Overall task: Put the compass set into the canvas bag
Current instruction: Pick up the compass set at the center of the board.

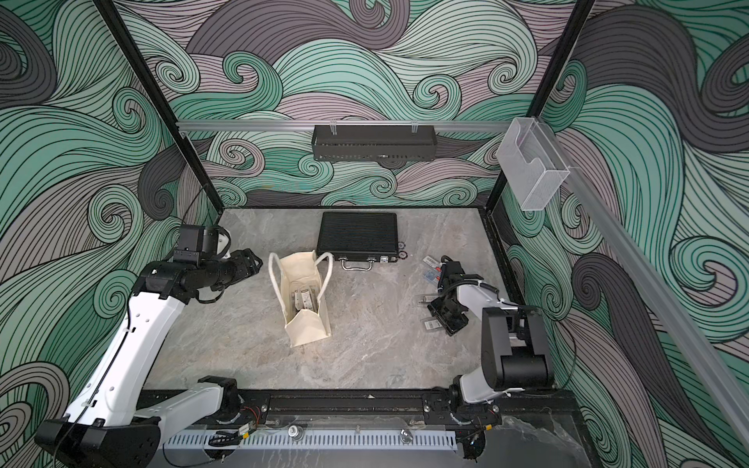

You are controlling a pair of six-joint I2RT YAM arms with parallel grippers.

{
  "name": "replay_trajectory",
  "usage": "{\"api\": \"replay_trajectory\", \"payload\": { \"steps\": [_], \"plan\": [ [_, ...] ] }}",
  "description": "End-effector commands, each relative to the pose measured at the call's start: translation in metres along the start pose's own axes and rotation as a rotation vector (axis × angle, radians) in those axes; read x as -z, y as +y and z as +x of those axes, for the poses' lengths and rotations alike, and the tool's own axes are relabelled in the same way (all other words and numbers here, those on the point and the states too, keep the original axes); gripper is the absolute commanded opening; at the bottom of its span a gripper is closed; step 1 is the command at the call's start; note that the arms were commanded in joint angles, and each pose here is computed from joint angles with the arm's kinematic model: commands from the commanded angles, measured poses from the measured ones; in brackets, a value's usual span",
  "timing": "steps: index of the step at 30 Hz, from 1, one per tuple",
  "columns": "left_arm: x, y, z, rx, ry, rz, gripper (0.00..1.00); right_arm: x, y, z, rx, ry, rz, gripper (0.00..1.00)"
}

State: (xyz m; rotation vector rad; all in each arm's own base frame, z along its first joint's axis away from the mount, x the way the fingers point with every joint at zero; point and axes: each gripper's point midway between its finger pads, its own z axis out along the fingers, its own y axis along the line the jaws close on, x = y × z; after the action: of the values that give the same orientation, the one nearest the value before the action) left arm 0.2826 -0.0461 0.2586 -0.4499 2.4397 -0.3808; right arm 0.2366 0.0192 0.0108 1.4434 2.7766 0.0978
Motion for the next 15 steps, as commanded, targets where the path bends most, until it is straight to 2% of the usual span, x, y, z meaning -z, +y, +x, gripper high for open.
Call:
{"api": "replay_trajectory", "payload": {
  "steps": [1,5,15],
  "plan": [
    [0.011,0.000,-0.009,-0.015,-0.040,-0.001,0.73,-0.002,-0.012,0.004,0.013,-0.010,0.040,0.64],
    [0.011,-0.001,-0.009,-0.020,-0.039,0.001,0.73,-0.004,-0.021,0.007,0.026,-0.019,0.044,0.58],
    [0.013,-0.002,-0.008,-0.015,-0.039,0.008,0.73,-0.010,-0.019,0.006,0.071,-0.012,0.043,0.57]
  ]
}}
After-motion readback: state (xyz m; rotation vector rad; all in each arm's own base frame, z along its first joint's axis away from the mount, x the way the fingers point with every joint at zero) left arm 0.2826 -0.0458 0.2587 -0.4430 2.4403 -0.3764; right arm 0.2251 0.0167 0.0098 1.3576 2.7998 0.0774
